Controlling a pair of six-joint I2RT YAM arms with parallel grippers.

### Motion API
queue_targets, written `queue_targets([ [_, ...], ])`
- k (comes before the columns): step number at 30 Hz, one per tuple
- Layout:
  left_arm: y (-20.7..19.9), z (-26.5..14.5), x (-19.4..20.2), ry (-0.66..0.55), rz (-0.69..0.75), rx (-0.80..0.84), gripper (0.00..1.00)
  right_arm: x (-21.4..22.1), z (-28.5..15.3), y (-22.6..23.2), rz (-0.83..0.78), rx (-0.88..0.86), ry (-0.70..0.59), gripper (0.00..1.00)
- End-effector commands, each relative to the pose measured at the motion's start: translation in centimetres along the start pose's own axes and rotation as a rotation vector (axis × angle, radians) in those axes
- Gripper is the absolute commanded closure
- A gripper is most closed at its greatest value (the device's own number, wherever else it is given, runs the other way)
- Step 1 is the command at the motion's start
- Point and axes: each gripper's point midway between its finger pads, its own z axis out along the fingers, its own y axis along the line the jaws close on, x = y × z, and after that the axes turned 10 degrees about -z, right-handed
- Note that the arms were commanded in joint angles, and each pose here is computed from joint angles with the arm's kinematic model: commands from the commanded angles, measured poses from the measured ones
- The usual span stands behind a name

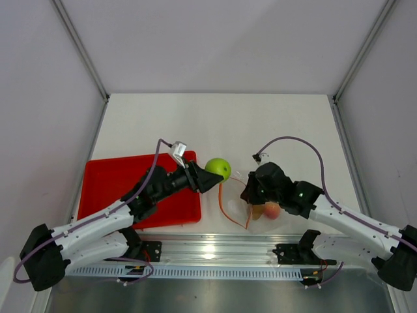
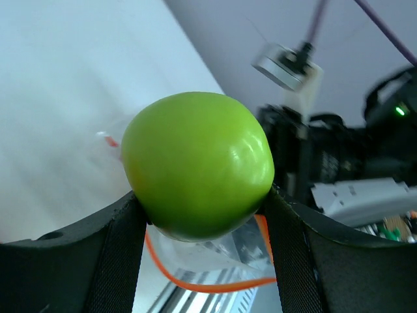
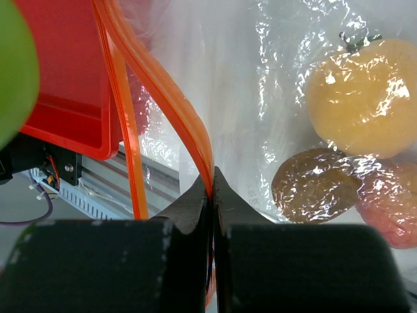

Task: Place the food in the zip-top bag and seal the zipper
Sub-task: Place the fake fruit in the zipper food storage bag.

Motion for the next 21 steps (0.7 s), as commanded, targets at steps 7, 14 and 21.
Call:
queue_targets([
  [7, -6.0, -0.7, 4.8, 0.141, 0.113, 0.291, 1.0, -1.0, -2.4, -0.4, 0.044, 0.008, -0.088, 1.0],
  [14, -4.6, 0.7, 8.8, 0.261, 0.068, 0.24, 0.99, -1.7, -4.1, -0.8, 0.071, 0.004, -0.15, 1.0],
  [21, -3.7, 2.8, 10.5, 0.333, 0.054, 0.131, 1.0, -2.1, -5.4, -0.8, 0.083, -0.011, -0.179, 1.0],
])
